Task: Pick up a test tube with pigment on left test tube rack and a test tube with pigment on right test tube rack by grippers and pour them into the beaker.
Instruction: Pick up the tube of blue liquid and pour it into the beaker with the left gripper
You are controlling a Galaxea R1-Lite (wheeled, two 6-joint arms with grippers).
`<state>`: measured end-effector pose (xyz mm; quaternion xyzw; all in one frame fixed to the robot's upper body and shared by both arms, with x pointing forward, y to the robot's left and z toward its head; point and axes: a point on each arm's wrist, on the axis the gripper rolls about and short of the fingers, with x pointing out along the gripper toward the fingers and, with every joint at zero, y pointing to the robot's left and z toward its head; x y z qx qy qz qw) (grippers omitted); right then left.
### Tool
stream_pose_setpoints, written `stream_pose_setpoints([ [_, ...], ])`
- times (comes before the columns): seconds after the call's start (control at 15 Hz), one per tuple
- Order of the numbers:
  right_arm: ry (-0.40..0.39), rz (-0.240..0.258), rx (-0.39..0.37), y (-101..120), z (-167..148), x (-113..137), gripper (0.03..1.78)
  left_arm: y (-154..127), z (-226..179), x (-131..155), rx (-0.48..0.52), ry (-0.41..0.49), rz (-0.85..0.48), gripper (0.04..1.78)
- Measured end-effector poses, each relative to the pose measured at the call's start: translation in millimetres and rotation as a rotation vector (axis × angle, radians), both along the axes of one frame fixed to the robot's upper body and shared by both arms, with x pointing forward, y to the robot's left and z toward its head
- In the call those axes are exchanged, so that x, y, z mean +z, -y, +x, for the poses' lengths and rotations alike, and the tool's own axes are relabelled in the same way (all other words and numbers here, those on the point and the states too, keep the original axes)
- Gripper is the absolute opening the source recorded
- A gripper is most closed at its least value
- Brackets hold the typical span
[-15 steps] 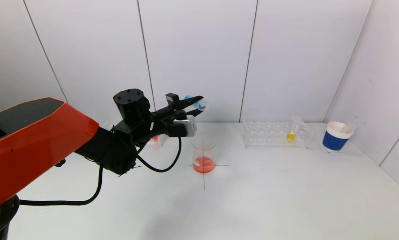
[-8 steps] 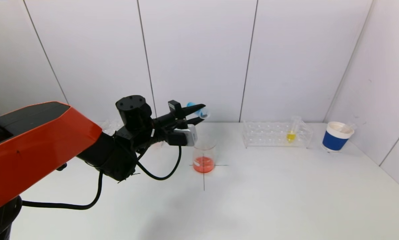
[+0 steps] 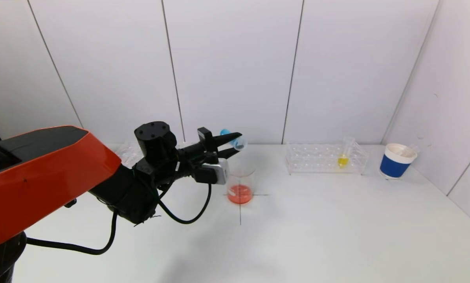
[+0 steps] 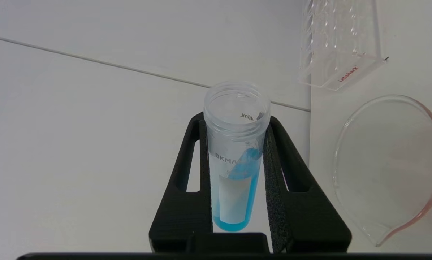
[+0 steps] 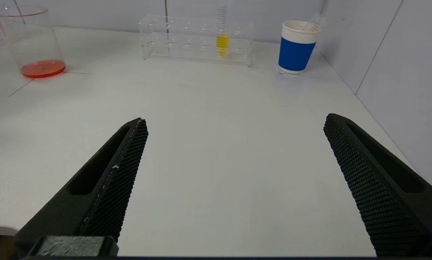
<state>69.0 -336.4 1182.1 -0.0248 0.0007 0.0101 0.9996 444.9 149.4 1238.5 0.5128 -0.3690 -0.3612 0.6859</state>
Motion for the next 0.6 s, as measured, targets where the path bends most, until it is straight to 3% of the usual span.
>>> stream_pose_setpoints([
  [0.6,0.0,0.0,0.0,0.0,0.0,0.0,1.77,-6.8,3.8,-10.0,0.018,-0.018,0.006,0.43],
])
